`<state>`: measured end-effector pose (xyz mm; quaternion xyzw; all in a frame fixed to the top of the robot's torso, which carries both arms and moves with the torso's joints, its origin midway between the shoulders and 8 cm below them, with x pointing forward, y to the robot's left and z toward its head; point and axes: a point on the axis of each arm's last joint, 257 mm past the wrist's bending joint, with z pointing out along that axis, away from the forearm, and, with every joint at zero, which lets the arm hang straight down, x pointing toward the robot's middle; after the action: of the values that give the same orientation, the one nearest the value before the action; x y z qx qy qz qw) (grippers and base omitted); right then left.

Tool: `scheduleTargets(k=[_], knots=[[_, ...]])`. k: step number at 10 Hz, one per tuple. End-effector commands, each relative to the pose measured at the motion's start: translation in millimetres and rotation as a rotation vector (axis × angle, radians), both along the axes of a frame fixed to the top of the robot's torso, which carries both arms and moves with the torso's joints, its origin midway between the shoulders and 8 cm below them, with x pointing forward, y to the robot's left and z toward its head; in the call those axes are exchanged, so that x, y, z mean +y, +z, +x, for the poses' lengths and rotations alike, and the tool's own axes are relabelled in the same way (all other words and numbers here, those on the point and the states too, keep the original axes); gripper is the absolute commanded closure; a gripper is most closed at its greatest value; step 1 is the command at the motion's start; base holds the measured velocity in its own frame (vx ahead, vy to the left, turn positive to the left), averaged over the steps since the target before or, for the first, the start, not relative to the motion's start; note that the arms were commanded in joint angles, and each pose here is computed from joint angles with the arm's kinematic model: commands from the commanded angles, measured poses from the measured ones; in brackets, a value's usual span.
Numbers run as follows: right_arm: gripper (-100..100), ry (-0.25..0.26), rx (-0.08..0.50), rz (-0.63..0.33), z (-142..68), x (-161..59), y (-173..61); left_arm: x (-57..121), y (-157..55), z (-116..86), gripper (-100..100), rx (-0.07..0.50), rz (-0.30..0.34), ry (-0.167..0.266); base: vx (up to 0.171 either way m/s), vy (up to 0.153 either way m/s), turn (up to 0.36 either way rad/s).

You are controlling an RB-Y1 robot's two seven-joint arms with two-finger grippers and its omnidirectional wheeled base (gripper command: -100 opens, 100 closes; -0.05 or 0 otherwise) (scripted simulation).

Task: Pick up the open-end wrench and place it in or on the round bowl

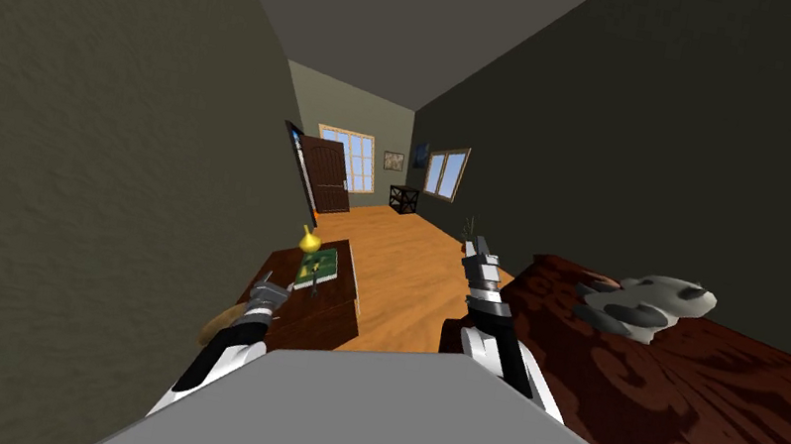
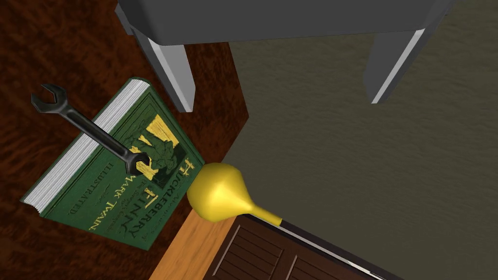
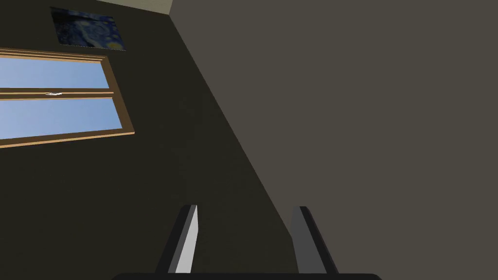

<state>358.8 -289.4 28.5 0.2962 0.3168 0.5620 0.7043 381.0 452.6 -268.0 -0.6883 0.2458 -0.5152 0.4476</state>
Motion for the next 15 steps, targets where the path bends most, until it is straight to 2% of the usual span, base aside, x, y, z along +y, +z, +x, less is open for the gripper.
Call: scheduleTargets(k=[1,2,3,4,5,6,7,8,9,10,11,12,13,14,15], knots=[[0,0.000,0.000,0.000,0,0,0,9.2,-17,-5,-100,0.035,-0.039,0.022,-0.017,-0.012,-0.148],[0,0.000,0.000,0.000,0,0,0,25.9,-38,-14,-100,0.070,-0.105,0.062,-0.015,-0.022,-0.279],[0,0.000,0.000,0.000,0,0,0,27.3,-47,-17,-100,0.086,-0.111,0.068,-0.013,-0.015,-0.099],[0,0.000,0.000,0.000,0,0,0,43.2,-66,-28,-100,0.115,-0.178,0.110,-0.007,-0.024,-0.232],[0,0.000,0.000,0.000,0,0,0,44.2,-76,-32,-100,0.133,-0.185,0.116,-0.006,-0.014,-0.104],[0,0.000,0.000,0.000,0,0,0,58.6,-92,-42,-100,0.154,-0.251,0.158,-0.005,-0.015,-0.184],[0,0.000,0.000,0.000,0,0,0,59.8,-103,-48,-100,0.176,-0.260,0.167,0.000,-0.008,-0.127],[0,0.000,0.000,0.000,0,0,0,73.5,-121,-61,-100,0.198,-0.328,0.213,0.007,-0.015,-0.239],[0,0.000,0.000,0.000,0,0,0,74.0,-128,-66,-100,0.213,-0.335,0.220,0.010,-0.007,-0.108],[0,0.000,0.000,0.000,0,0,0,86.6,-141,-77,-100,0.224,-0.399,0.264,0.017,-0.012,-0.189],[0,0.000,0.000,0.000,0,0,0,86.8,-152,-84,-100,0.244,-0.409,0.275,0.015,-0.004,-0.108],[0,0.000,0.000,0.000,0,0,0,86.8,-152,-84,-100,0.244,-0.409,0.275,0.005,-0.001,0.007],[0,0.000,0.000,0.000,0,0,0,98.6,-165,-97,-100,0.254,-0.474,0.322,0.015,-0.008,-0.219],[0,0.000,0.000,0.000,0,0,0,98.4,-173,-103,-100,0.270,-0.481,0.330,0.018,-0.001,-0.112],[0,0.000,0.000,0.000,0,0,0,109.6,-182,-114,-100,0.271,-0.542,0.374,0.028,-0.005,-0.180]])
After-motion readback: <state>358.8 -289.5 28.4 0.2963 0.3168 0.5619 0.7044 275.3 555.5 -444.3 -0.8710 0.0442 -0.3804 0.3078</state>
